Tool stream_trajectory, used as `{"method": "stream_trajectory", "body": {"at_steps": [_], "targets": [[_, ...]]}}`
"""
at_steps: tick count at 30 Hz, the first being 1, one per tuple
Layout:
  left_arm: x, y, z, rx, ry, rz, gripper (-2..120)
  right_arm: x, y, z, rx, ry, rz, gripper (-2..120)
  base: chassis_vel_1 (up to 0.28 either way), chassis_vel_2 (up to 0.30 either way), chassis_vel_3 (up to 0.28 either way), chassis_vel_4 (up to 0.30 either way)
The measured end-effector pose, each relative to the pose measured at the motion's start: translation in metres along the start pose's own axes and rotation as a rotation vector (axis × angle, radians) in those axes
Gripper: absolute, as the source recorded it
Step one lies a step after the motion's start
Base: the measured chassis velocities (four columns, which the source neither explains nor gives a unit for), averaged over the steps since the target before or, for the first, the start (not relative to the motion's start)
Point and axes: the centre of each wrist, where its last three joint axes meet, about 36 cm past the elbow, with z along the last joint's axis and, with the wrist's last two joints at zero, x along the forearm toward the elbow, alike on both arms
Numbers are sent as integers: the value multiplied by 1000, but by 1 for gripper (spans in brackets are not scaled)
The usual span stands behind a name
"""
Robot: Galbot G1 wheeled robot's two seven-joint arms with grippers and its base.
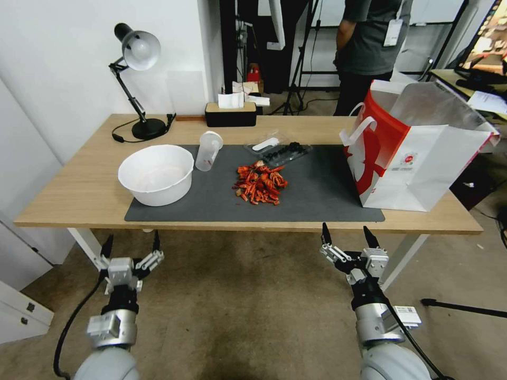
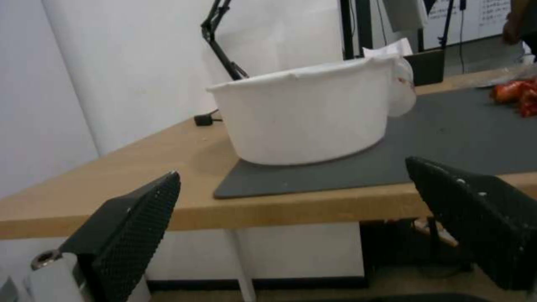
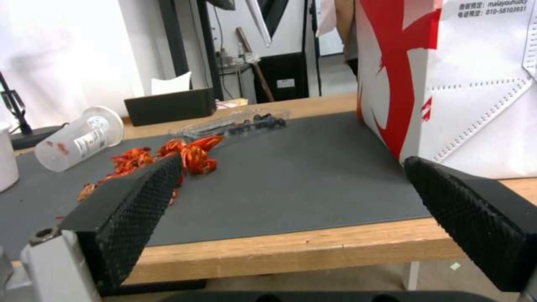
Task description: Pick up the trash from the table and place it into the takeout bag.
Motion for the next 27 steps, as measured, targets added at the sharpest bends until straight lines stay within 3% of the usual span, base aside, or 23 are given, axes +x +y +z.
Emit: {"method": "stream_trajectory", "body": {"at_steps": [12,27], "targets": [[-4,-1,1,3,-9,67,100,3,0,-1,1,-1,6,100,0,0,0,0],[-8,2,-1,-4,-16,66,100,3,1,-2,0,-5,6,100,0,0,0,0]]}}
